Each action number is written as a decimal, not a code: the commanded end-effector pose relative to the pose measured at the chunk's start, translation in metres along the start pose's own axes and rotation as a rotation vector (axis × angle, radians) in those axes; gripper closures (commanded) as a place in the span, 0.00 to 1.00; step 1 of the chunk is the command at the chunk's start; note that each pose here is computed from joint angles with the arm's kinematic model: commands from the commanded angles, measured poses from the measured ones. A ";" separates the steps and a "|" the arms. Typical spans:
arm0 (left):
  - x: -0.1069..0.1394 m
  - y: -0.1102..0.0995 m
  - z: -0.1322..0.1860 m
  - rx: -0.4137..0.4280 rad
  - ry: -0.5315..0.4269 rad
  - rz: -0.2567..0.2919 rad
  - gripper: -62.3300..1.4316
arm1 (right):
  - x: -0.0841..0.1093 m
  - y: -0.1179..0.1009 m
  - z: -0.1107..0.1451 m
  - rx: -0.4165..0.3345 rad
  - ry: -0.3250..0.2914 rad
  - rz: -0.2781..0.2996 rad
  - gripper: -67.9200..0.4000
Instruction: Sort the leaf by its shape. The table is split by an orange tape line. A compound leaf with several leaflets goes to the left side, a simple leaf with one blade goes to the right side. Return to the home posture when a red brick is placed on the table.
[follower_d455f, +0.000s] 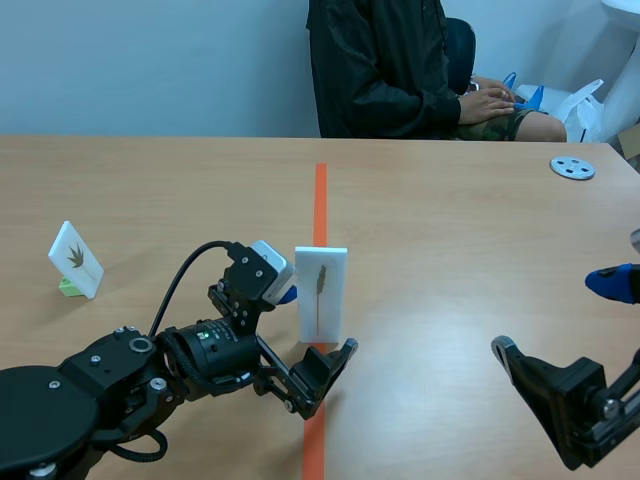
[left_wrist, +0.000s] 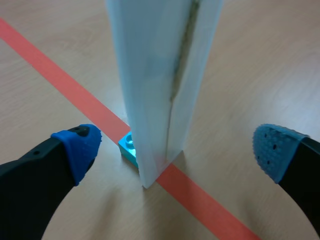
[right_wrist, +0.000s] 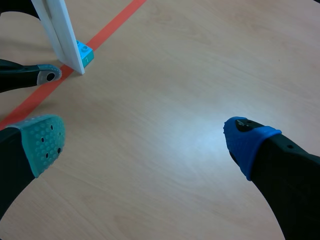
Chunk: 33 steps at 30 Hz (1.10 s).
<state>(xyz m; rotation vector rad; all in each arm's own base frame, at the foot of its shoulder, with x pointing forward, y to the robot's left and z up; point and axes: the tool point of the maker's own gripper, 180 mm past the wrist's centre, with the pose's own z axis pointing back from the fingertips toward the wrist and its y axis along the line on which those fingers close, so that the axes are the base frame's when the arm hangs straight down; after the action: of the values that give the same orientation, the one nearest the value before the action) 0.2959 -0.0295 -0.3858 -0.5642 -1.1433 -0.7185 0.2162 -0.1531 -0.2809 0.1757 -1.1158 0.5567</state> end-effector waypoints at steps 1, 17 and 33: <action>0.018 -0.003 -0.004 -0.005 -0.061 -0.002 0.10 | 0.014 -0.005 -0.001 -0.012 -0.040 0.015 0.00; 0.023 0.005 -0.007 0.051 -0.074 -0.012 0.81 | 0.014 -0.005 -0.001 -0.012 -0.040 0.015 0.00; 0.063 -0.003 0.008 0.051 -0.110 -0.011 0.92 | 0.013 -0.005 -0.001 -0.012 -0.039 0.015 0.00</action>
<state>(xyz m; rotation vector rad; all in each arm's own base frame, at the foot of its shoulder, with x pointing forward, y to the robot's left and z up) 0.3002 -0.0418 -0.3387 -0.5506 -1.2169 -0.6930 0.2162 -0.1531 -0.2809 0.1757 -1.1158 0.5567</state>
